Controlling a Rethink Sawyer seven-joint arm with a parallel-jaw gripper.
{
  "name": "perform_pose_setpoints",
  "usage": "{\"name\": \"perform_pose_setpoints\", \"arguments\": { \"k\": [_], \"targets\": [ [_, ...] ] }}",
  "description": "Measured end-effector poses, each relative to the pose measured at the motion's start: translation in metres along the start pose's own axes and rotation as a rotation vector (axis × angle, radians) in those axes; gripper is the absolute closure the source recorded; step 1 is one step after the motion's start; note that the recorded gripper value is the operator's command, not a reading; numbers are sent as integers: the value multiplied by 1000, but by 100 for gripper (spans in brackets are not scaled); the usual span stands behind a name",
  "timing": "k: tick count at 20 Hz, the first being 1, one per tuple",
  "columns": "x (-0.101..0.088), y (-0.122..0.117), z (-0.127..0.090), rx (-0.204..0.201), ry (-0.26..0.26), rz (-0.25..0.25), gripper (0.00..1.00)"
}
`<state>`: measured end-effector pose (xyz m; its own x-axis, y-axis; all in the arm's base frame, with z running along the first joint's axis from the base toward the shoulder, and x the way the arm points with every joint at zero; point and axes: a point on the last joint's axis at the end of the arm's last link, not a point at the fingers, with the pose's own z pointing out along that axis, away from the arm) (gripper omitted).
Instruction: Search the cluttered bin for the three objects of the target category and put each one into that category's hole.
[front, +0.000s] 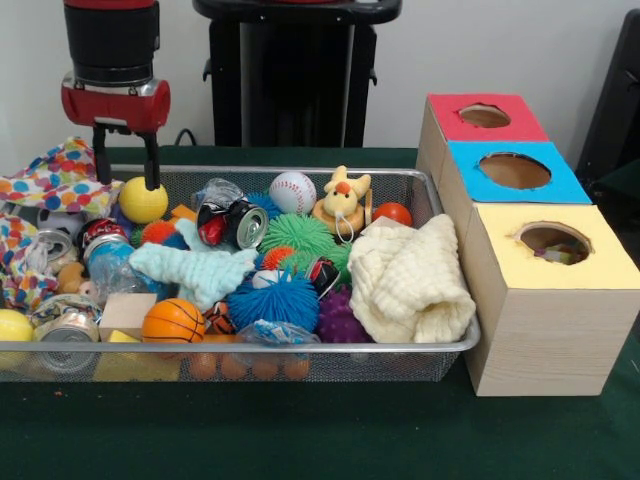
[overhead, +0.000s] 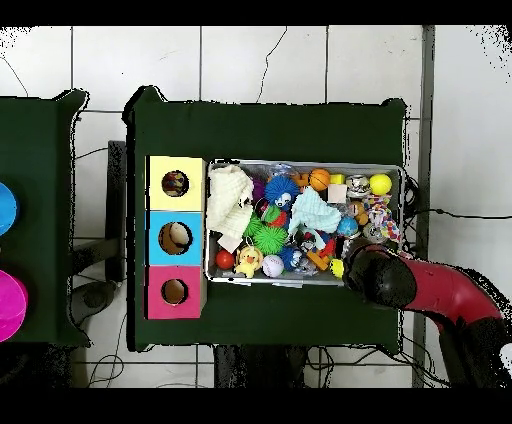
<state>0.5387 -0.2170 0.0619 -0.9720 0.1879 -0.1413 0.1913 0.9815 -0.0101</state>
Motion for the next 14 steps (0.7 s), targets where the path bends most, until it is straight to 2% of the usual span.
{"name": "perform_pose_setpoints", "arguments": {
  "k": [4,8,14],
  "targets": [
    [5,-13,3,0,5,23,0],
    [17,-29,12,-3,23,40,0],
    [29,-42,19,1,35,41,0]
  ]
}}
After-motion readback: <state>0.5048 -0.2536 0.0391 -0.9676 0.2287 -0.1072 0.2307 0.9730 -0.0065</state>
